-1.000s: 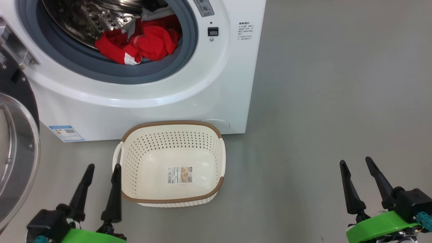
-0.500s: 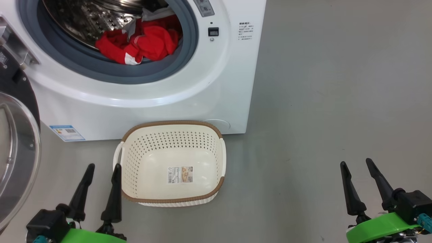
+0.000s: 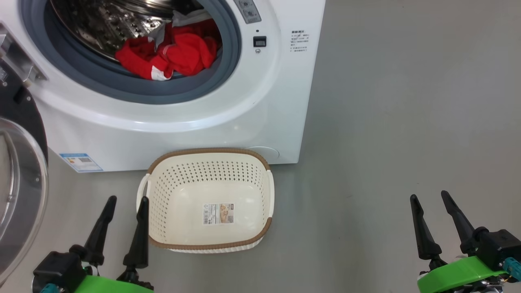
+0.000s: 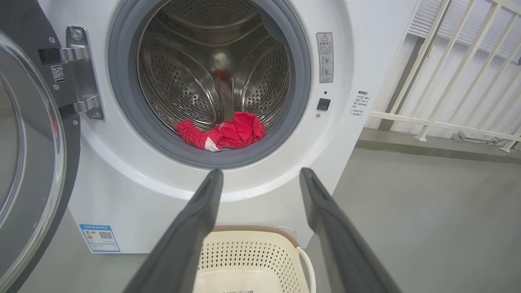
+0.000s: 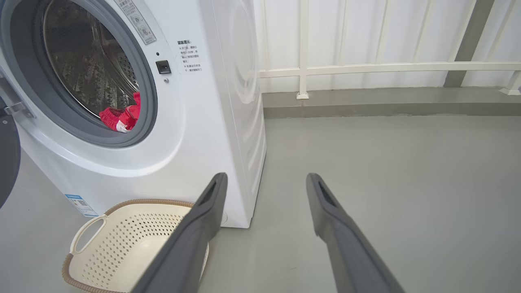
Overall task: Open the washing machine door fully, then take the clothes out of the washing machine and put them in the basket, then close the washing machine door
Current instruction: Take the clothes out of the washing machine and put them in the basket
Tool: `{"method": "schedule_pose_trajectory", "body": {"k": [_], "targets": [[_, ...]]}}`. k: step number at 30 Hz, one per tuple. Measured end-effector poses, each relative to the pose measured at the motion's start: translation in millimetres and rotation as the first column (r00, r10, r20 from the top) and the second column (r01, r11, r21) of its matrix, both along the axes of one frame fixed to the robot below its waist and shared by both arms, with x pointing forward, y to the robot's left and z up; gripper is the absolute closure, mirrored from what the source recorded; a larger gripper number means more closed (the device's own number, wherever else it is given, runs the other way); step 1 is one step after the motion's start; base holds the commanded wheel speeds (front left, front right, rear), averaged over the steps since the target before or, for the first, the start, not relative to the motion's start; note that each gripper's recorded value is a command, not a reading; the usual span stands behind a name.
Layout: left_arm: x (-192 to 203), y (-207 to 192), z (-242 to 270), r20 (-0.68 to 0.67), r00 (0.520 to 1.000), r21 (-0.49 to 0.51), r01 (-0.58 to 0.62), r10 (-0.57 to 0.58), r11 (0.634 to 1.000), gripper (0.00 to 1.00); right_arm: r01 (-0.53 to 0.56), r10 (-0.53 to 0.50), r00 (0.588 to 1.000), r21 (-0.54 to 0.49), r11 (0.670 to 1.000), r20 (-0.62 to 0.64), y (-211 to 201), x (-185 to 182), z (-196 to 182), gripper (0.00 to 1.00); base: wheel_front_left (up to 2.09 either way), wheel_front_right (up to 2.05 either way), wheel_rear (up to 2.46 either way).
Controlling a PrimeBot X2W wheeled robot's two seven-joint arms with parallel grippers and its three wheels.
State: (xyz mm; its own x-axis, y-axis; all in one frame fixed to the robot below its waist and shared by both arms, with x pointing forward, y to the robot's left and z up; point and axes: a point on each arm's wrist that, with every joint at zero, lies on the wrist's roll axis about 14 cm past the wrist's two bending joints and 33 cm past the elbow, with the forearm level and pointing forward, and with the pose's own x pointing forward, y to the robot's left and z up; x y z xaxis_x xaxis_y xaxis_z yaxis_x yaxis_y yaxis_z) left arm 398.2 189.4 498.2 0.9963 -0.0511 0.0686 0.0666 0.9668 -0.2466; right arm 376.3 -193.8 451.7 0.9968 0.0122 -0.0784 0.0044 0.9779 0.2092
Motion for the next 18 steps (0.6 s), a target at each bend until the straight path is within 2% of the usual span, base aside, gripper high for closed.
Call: {"method": "schedule_pose_trajectory", "body": {"k": [18], "targets": [[2.1, 4.4, -4.5, -0.013, 1.0, 0.008, -0.01, 0.01, 1.0, 0.0, 0.005, -0.005, 1.0, 0.008, 1.0, -0.009, 0.8, 1.0, -3.3, 0.0, 0.86, -0.86, 0.0]]}}
